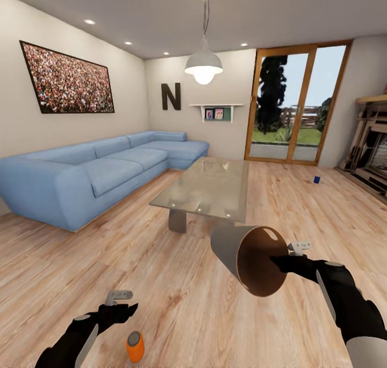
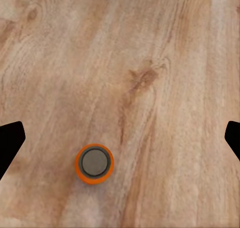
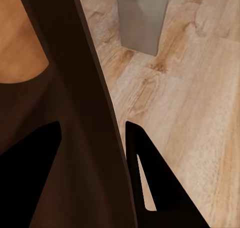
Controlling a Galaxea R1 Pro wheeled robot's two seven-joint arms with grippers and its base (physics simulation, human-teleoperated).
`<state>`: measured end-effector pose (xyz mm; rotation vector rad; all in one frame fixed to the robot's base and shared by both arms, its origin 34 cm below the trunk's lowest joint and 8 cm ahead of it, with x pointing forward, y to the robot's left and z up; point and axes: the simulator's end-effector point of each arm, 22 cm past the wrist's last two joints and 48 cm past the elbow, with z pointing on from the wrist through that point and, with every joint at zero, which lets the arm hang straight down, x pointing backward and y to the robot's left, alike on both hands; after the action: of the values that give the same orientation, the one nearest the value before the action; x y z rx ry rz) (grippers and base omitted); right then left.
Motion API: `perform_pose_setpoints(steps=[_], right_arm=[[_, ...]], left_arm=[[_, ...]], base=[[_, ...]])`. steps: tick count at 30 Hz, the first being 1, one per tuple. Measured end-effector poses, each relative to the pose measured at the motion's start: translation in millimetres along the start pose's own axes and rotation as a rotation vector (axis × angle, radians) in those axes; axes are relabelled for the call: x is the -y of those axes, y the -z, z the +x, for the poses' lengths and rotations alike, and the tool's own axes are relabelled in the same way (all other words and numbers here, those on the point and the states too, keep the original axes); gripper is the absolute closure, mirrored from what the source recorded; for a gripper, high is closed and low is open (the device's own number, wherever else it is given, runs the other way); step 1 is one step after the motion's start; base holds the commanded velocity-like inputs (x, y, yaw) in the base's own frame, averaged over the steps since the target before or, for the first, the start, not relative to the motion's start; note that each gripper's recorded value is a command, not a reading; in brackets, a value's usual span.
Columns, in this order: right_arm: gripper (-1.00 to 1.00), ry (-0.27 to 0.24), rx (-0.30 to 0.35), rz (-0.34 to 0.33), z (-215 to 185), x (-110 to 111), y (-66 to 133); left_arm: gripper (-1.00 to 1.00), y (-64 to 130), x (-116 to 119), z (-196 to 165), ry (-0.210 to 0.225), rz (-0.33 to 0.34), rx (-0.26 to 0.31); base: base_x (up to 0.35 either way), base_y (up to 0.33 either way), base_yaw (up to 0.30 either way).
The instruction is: Put the three can of soda from the living room inside the tash can in the kitchen.
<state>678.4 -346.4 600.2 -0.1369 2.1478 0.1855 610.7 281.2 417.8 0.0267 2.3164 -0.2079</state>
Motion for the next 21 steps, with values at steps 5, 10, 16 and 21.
perform_pose_setpoints(steps=[5, 10, 16, 21], right_arm=[[1.00, 0.000, 0.000, 0.000, 10.6, 0.5, -3.6], [1.00, 0.000, 0.000, 0.001, 21.6, 1.2, -7.3], [1.00, 0.000, 0.000, 0.001, 34.9, 1.7, -11.7], [1.00, 0.001, -0.001, 0.002, 46.2, 2.4, -15.4]], left_arm=[[-1.00, -5.9, -1.9, 0.9, -0.001, 0.000, 0.010], [-1.00, -16.3, -2.6, -50.2, -0.009, 0.002, 0.065], [-1.00, -22.0, -15.7, -103.1, -0.006, -0.010, 0.086], [-1.00, -30.6, -22.0, -101.3, 0.004, -0.016, 0.063]], base=[[0.000, 0.000, 0.000], [0.000, 0.000, 0.000], [0.000, 0.000, 0.000], [0.000, 0.000, 0.000]])
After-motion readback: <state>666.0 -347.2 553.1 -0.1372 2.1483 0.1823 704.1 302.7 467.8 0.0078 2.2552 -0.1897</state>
